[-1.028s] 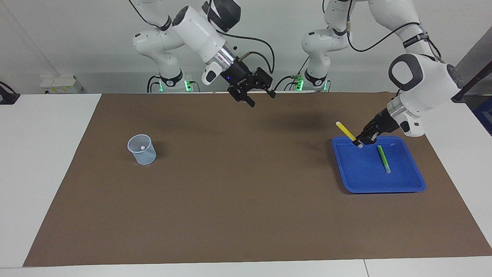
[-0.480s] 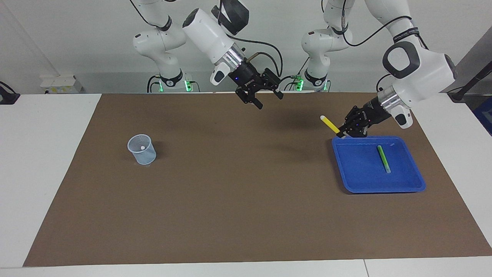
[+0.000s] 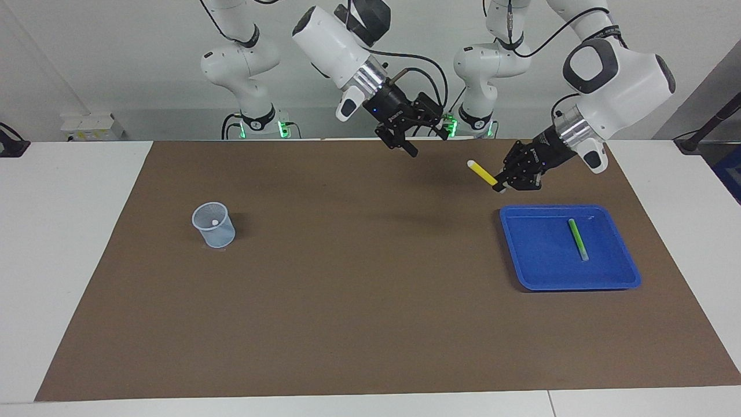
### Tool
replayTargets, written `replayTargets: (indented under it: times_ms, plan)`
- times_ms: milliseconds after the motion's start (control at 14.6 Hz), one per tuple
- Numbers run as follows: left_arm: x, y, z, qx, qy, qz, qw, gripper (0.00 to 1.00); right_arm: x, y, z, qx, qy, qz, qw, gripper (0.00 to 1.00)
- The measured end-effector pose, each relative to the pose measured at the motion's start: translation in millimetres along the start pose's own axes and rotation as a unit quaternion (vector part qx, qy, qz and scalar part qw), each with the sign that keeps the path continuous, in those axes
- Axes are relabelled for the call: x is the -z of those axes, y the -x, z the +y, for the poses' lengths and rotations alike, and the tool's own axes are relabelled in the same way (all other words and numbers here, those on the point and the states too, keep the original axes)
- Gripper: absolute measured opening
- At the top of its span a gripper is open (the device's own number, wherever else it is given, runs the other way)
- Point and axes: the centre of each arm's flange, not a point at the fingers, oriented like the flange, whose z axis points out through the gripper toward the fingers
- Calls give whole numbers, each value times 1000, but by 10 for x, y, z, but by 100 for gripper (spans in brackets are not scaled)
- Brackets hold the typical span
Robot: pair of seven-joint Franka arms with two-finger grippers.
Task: Transfer and insert pens with both arms
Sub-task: 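Grasp the yellow pen's free end with the right gripper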
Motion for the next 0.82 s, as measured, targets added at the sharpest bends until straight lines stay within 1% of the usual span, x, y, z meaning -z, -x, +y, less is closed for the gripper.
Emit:
replayTargets:
  times_ms: [137, 274, 343, 411, 480, 685, 822]
  plan:
    - [-11, 76, -72, 20, -1, -1, 1000, 17, -171, 117, -52, 6, -13, 7, 1000, 100]
    - [-26, 150, -141, 32, -1, -1, 999, 17, -346, 223, -71, 9, -15, 2, 1000, 100]
    - [-32, 163, -177, 35, -2, 0, 999, 17, -386, 228, -77, 8, -16, 1, 1000, 100]
    - [-31, 165, -210, 37, -2, 0, 999, 17, -401, 210, -95, 8, -17, 2, 1000, 97]
    - [-29, 166, -236, 38, -2, 0, 999, 17, -407, 192, -114, 8, -20, 2, 1000, 91]
    - [-24, 171, -276, 38, -2, 1, 999, 17, -444, 180, -125, 7, -20, 2, 1000, 89]
    - [-17, 178, -293, 38, -1, 1, 999, 17, -525, 260, -108, 14, -16, -5, 1000, 89]
